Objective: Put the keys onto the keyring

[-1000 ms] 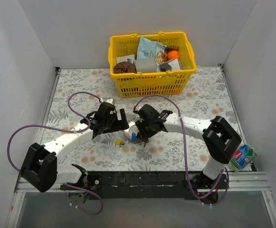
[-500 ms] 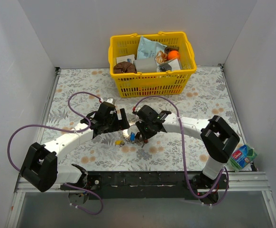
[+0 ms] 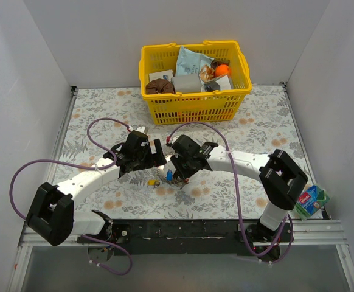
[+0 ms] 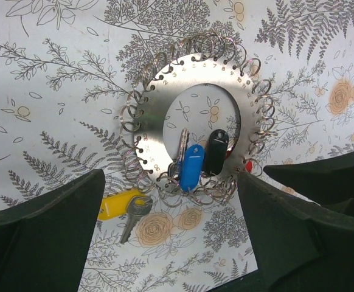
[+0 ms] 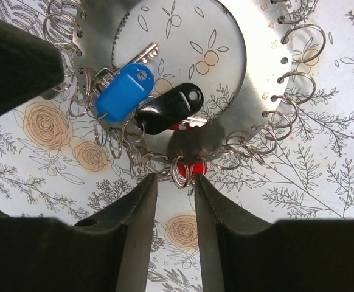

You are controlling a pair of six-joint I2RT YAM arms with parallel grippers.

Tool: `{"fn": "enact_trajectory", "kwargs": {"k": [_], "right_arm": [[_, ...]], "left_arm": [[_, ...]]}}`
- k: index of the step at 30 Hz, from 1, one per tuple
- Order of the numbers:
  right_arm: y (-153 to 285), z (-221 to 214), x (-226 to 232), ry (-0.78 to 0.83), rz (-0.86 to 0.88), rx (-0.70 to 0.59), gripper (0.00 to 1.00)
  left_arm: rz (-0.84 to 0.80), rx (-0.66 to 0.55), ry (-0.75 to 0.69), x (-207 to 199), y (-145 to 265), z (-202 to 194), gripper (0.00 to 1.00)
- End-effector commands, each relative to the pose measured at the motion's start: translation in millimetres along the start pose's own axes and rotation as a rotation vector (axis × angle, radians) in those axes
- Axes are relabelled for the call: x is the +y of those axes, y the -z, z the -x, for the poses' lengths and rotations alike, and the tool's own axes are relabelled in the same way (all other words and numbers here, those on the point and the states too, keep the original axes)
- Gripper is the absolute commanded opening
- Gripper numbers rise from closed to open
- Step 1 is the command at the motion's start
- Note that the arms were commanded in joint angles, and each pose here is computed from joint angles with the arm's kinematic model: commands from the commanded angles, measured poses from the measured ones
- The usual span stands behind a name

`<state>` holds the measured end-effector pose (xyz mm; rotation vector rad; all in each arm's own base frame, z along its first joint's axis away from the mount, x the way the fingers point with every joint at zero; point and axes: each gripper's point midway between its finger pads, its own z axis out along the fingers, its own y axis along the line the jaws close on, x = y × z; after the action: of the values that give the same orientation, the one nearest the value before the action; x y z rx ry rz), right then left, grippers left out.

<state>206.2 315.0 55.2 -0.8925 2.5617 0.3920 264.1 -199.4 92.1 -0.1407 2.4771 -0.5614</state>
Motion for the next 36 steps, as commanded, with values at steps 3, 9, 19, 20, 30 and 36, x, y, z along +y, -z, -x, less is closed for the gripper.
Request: {"fn": "enact_trajectory", "kwargs": {"k": [3,9,19,20,30,36], "right_arm": [[17,23,11,0.029,0.005,-0.072,0.39],[6,14,11,0.048,-0.011,-0.039,0.38],[-4,5,4,0.049,-0.047,-0.008,0.34],[-6,3,3,0.05,-0.049,-0.001,0.33],[-13,-11,0,0.053,-0.059,0.048,0.23],[-11,-13,7,0.047,-0.012,0.048,0.01]], "left_arm": [[-0.006,-0.003,0.001,0,0,-1,0.91],[-0.001,0.003,0.001,2,-1,-4,0.91],[0.001,0.005,0.001,3,-2,-5,0.91],[0.002,0.004,0.002,3,-2,-4,0.91],[0.0,0.004,0.0,1,0,-3,0.92],[0.012,0.012,0.002,5,-2,-6,0.92]]}}
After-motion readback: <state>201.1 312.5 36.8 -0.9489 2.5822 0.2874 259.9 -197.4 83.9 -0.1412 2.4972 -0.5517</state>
